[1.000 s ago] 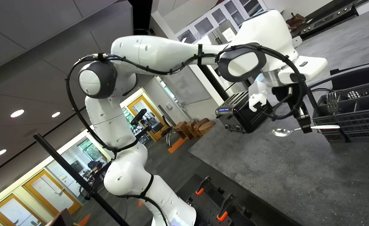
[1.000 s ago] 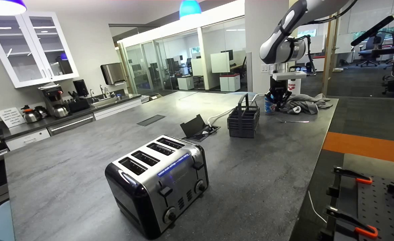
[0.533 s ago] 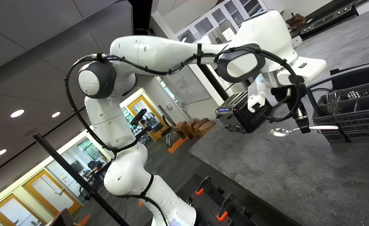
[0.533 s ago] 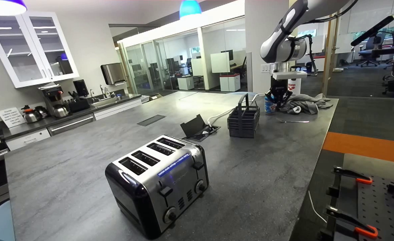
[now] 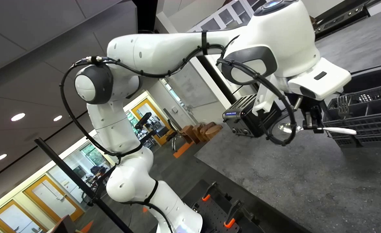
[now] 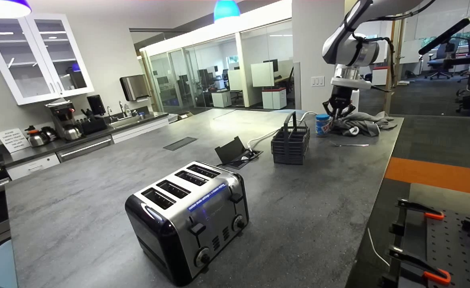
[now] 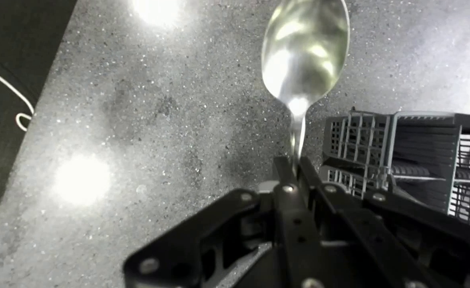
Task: Put the spoon in the basket
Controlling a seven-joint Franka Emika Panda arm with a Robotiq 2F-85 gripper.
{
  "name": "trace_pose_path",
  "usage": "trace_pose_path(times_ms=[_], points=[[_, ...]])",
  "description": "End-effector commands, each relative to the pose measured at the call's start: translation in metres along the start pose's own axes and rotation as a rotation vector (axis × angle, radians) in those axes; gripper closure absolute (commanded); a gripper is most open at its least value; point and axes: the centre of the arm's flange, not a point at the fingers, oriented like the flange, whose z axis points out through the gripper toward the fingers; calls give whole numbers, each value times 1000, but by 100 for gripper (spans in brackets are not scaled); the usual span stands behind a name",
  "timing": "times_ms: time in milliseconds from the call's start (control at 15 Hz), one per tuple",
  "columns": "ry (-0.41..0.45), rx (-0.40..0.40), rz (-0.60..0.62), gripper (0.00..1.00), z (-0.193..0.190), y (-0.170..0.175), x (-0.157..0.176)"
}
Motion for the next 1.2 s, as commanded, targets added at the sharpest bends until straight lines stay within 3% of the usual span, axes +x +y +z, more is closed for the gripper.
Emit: trace_pose_path(times_ms=[0, 467, 533, 800, 867, 1133], points=[[-72, 130, 132, 98, -26, 15, 20], [-204, 425, 322, 98, -38, 34, 57], [-159, 373, 268, 93, -38, 41, 38], [-175, 404, 296, 93, -29, 42, 50], [-175, 404, 297, 98, -28, 42, 50], [-314, 522, 427, 98, -43, 45, 56]])
